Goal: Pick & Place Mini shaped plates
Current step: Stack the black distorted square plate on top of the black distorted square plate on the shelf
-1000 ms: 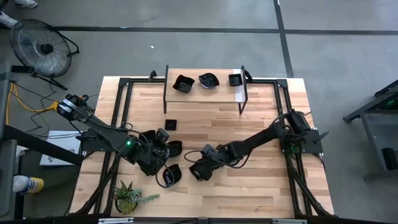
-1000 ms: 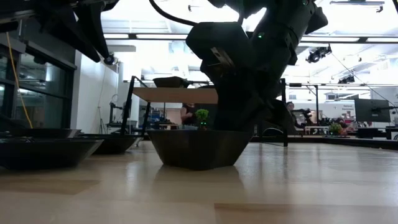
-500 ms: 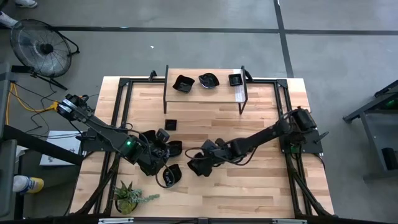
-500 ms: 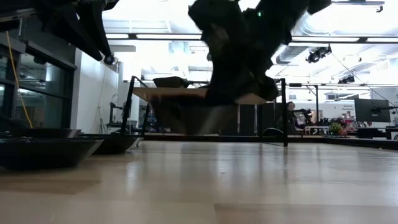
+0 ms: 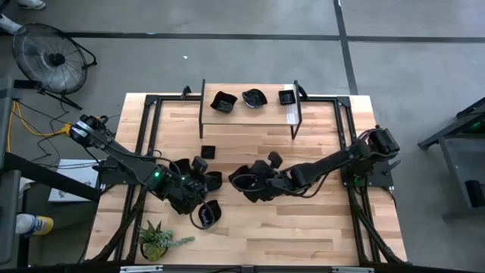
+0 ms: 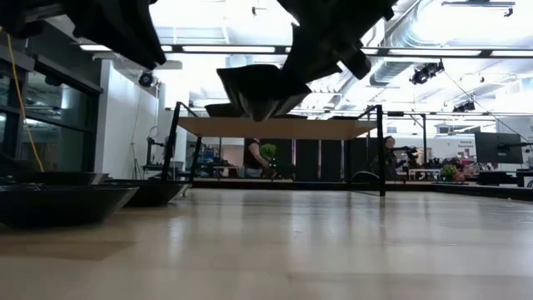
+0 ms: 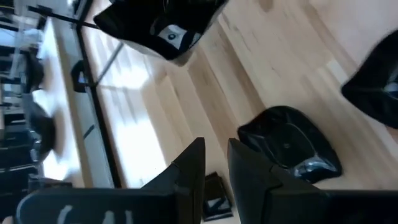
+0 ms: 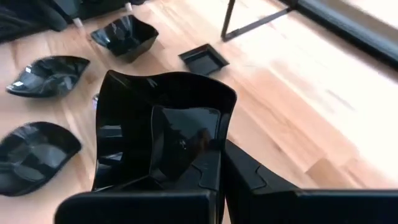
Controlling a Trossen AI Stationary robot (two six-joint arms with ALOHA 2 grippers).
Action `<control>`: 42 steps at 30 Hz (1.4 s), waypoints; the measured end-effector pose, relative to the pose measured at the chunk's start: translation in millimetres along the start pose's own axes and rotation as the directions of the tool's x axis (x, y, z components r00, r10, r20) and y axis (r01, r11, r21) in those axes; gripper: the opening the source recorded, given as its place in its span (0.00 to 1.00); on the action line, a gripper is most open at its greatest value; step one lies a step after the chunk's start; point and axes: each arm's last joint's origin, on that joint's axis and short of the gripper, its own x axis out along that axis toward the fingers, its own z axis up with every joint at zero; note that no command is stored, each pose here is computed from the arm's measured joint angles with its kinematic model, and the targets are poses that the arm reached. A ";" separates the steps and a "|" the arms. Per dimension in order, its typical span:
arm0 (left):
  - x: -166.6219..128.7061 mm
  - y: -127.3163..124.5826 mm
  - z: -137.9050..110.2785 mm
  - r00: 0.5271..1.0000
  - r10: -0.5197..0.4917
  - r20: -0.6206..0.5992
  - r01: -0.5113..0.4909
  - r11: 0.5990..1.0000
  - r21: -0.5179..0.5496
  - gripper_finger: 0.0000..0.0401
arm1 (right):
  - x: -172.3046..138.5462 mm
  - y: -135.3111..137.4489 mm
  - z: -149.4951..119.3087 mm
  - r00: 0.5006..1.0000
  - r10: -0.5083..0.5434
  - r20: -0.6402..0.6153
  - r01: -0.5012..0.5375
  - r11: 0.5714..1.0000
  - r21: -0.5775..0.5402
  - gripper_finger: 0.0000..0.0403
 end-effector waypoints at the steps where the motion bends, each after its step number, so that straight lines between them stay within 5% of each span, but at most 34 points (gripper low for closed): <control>1: 0.0 0.4 0.3 1.000 0.012 0.001 -0.012 1.000 0.007 0.16 | 0.3 -1.1 0.7 1.000 -0.009 0.003 0.009 1.000 -0.010 0.00; 12: -0.7 7.1 9.2 0.986 0.161 0.044 -0.162 0.987 0.010 0.16 | 12.8 -14.5 12.2 0.999 -0.043 0.013 0.044 0.999 -0.007 0.00; 19: 6.6 19.2 16.7 0.970 0.230 0.075 -0.204 0.945 -0.257 0.16 | 12.6 -15.5 20.3 0.978 -0.149 0.144 0.153 0.988 -0.021 0.00; 25: 23.9 28.6 12.0 0.962 0.271 -0.011 -0.254 0.884 -0.392 0.16 | 2.1 -8.5 22.1 0.914 -0.281 0.294 0.305 0.952 -0.036 0.00; 35: 43.3 50.9 12.3 0.917 0.393 -0.073 -0.361 0.735 -0.574 0.16 | -16.5 -1.6 17.1 0.746 -0.489 0.452 0.558 0.830 -0.022 0.00; 39: 46.1 59.4 15.4 0.916 0.400 -0.038 -0.349 0.747 -0.566 0.16 | -15.1 -3.2 18.3 0.740 -0.498 0.452 0.572 0.819 -0.033 0.00; 42: 47.2 60.1 15.7 0.926 0.378 -0.018 -0.339 0.807 -0.483 0.16 | -14.2 -3.2 18.4 0.755 -0.484 0.443 0.561 0.826 -0.055 0.00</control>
